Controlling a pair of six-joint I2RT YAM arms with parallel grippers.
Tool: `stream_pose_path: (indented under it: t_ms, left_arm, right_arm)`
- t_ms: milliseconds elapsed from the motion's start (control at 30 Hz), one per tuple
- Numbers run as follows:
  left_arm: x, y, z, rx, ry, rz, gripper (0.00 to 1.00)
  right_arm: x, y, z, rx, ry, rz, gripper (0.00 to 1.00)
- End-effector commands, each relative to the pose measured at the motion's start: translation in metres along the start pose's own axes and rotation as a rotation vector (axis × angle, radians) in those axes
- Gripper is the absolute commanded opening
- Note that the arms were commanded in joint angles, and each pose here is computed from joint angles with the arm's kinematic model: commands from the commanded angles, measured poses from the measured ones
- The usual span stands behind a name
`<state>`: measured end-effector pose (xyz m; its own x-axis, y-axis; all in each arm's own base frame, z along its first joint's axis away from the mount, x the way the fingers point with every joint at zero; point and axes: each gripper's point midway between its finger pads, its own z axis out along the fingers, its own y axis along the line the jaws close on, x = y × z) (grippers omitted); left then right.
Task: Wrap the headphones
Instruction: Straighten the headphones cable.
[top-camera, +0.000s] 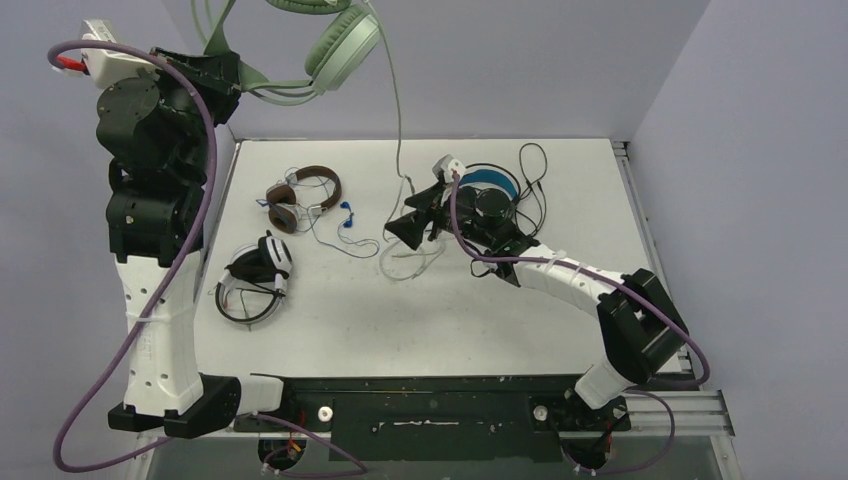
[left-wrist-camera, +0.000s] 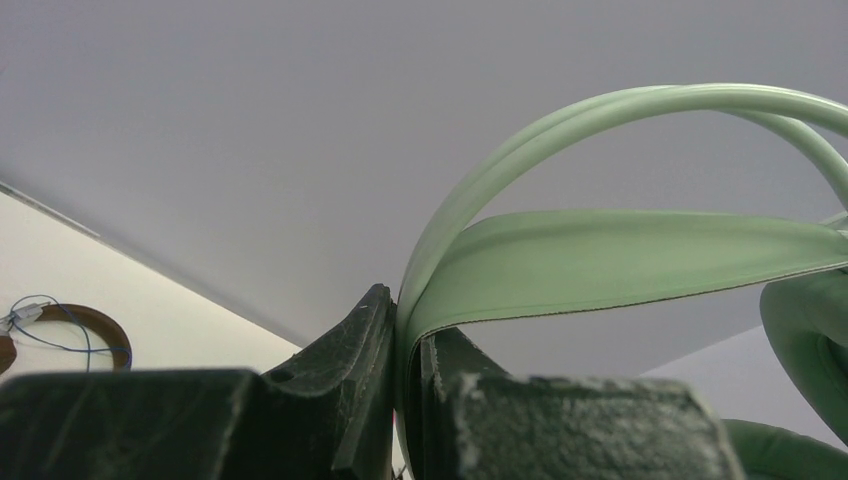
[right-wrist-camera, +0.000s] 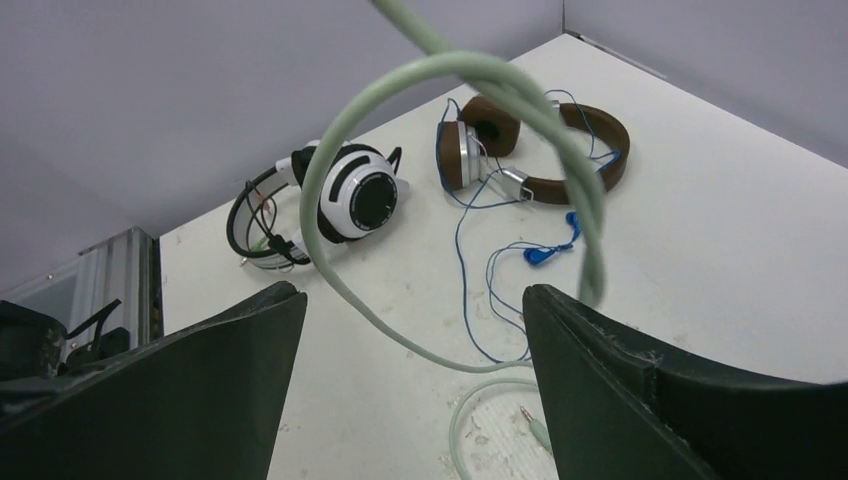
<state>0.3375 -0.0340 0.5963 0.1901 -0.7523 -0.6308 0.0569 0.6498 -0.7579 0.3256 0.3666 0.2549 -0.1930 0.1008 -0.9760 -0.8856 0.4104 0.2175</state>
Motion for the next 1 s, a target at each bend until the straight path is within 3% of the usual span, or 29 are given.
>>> stream_pose_path:
  t_ms: [0, 333, 467, 567, 700, 933, 967]
  left_arm:
    - [-0.036, -0.044, -0.012, 0.145, -0.093, -0.109, 0.0]
    - [-0.03, -0.04, -0.006, 0.132, -0.085, -0.107, 0.0]
    - [-0.03, -0.036, -0.003, 0.114, -0.092, -0.096, 0.0]
    - [-0.035, -0.026, 0.001, 0.061, -0.126, -0.043, 0.0]
    - [-0.064, -0.002, 0.005, -0.097, -0.257, 0.073, 0.0]
    - [-0.118, 0.041, -0.016, -0.358, -0.518, 0.208, 0.0]
    - [-0.123, 0.048, -0.02, -0.401, -0.545, 0.228, 0.0]
  right_arm:
    - [-0.055, 0.02, 0.014, -0.094, -0.163, -0.027, 0.81]
    - [-0.074, 0.015, 0.048, -0.099, -0.2, 0.025, 0.66]
    - [-0.072, 0.013, 0.055, -0.1, -0.188, 0.044, 0.38]
    - [-0.066, 0.009, 0.047, -0.067, -0.165, 0.036, 0.33]
    - [-0.046, -0.002, 0.015, 0.0, -0.136, 0.035, 0.36]
    - [-0.013, -0.034, -0.056, 0.138, -0.056, 0.087, 0.21]
    - [-0.01, -0.037, -0.066, 0.166, -0.051, 0.09, 0.15]
